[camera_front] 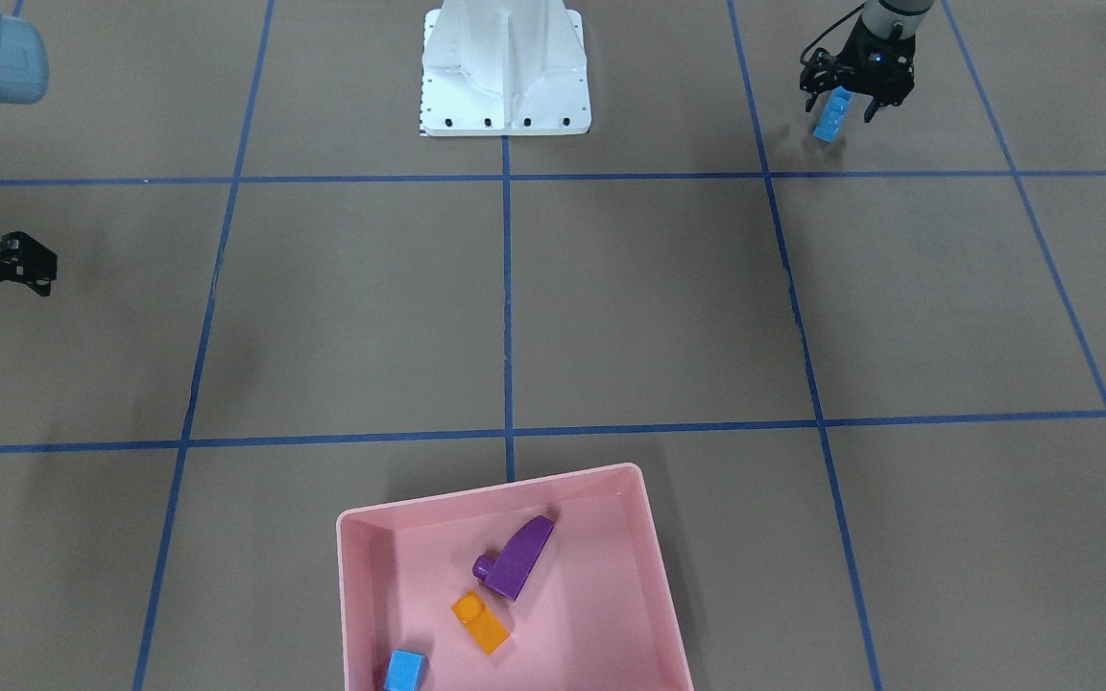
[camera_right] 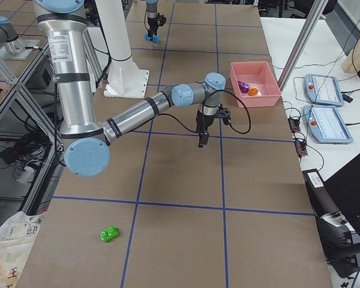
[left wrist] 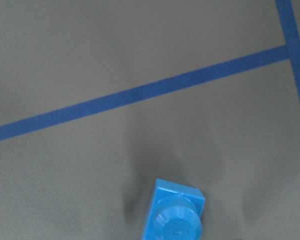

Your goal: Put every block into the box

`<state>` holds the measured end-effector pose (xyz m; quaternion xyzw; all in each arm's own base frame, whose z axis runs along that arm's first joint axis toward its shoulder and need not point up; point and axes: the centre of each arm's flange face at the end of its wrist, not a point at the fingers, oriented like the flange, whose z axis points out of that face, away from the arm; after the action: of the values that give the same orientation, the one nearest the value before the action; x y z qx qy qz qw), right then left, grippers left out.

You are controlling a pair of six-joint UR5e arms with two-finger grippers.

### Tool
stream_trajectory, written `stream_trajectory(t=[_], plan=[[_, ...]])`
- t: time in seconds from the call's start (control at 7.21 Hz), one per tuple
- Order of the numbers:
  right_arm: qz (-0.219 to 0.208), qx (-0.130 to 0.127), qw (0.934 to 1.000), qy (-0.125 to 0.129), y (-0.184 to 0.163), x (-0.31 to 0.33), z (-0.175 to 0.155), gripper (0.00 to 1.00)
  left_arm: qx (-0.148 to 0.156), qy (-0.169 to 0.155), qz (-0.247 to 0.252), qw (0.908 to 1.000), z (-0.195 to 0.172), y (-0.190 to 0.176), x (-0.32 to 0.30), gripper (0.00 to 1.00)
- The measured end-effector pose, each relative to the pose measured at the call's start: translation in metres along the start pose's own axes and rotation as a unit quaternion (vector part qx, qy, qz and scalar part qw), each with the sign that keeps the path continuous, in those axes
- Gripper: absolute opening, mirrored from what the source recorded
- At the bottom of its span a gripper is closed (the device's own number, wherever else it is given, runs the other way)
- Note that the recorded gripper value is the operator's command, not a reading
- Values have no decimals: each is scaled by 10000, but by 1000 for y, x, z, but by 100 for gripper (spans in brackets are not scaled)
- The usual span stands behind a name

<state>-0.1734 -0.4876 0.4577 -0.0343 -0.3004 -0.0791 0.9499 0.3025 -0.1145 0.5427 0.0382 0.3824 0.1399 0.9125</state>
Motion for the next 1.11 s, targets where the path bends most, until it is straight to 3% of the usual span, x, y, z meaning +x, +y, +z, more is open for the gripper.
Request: stream_trajectory(t=[0.28, 0.55, 0.83, 1.11], plan=[[-163, -44, 9999, 29, 10, 16, 5, 100, -71, 11, 78, 9999, 0, 7, 0, 0], [-542, -135, 9984, 100, 35, 56, 12, 100, -60, 190, 21, 9998, -28, 5, 9, 0], [-833, -180, 9963, 136, 61, 98, 27, 100, -21, 536, -190, 9984, -76, -6, 27, 0], [-955, -31, 9954, 113, 89, 132, 54, 100, -188, 1052, -501, 9930, -104, -34, 40, 0]])
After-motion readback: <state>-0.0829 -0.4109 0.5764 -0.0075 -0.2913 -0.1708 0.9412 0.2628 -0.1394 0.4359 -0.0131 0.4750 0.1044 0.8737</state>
